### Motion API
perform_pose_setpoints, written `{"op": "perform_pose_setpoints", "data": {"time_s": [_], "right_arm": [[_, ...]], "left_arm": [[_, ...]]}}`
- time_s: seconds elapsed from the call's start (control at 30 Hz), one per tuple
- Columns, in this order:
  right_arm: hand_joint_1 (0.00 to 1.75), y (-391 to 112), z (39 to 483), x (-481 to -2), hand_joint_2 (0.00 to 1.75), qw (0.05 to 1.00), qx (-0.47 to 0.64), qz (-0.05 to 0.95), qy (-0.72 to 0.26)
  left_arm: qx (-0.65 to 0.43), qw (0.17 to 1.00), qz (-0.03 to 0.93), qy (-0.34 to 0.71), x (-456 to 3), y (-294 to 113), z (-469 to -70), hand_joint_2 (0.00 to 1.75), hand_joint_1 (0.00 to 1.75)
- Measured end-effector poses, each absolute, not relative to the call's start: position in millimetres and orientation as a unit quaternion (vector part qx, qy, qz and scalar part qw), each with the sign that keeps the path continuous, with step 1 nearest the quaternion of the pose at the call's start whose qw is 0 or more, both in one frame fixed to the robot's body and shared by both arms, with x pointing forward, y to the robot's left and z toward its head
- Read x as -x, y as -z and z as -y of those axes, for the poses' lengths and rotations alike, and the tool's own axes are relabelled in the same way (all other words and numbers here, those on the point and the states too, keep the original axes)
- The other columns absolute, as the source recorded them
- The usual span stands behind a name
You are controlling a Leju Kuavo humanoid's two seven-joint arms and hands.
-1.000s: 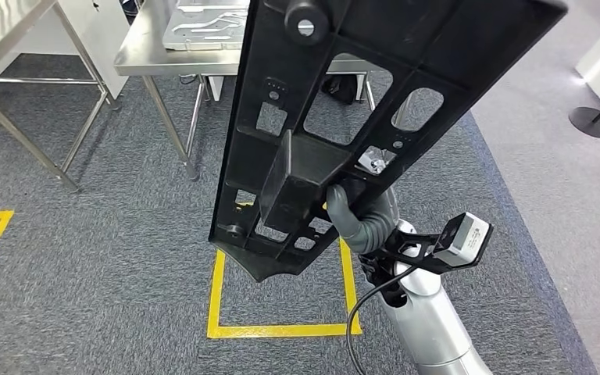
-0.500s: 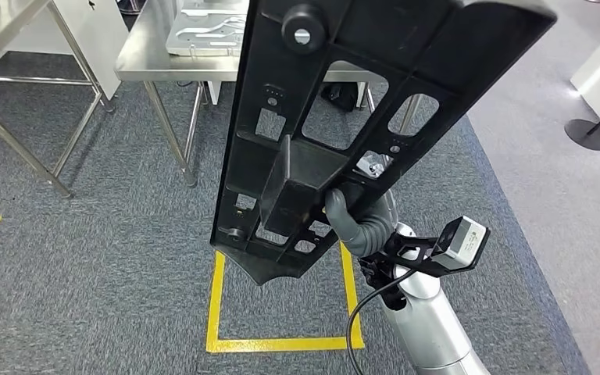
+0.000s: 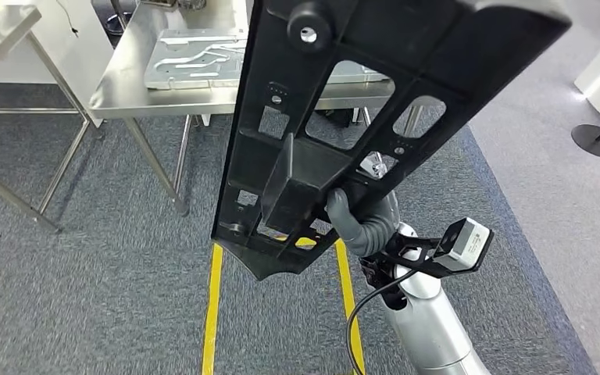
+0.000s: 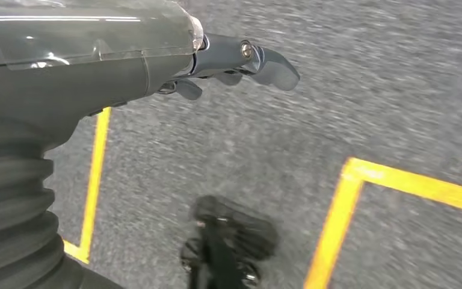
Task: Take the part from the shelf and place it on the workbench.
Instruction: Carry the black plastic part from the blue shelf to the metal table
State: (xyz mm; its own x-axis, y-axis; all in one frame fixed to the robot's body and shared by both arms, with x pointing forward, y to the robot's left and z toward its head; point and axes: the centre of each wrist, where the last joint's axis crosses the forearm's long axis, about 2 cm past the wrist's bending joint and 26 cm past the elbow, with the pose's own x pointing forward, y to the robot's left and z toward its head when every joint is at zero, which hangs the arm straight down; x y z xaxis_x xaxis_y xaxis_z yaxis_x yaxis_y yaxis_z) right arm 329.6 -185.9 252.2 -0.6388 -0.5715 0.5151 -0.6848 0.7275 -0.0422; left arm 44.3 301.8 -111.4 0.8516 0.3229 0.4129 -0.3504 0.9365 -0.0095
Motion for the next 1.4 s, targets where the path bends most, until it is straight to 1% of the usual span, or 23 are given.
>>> {"op": "perform_pose_setpoints", "data": {"time_s": [0.6,0.83,1.13,1.4], "right_arm": [[1.75,-246,188,-329,1.75,0.249,-0.346,0.897,-0.114],[1.75,-262,186,-330,1.75,0.224,-0.344,0.905,-0.114],[1.75,-253,186,-326,1.75,0.237,-0.345,0.901,-0.110],[1.75,-251,188,-326,1.75,0.239,-0.343,0.902,-0.109]], "left_arm": [[-0.037,0.962,0.207,-0.172,-43,112,-303,1.75,0.00],[-0.033,0.961,0.217,-0.170,-53,110,-302,1.75,0.00],[-0.037,0.963,0.206,-0.169,-42,112,-303,1.75,0.00],[-0.038,0.963,0.207,-0.168,-42,112,-304,1.75,0.00]]}}
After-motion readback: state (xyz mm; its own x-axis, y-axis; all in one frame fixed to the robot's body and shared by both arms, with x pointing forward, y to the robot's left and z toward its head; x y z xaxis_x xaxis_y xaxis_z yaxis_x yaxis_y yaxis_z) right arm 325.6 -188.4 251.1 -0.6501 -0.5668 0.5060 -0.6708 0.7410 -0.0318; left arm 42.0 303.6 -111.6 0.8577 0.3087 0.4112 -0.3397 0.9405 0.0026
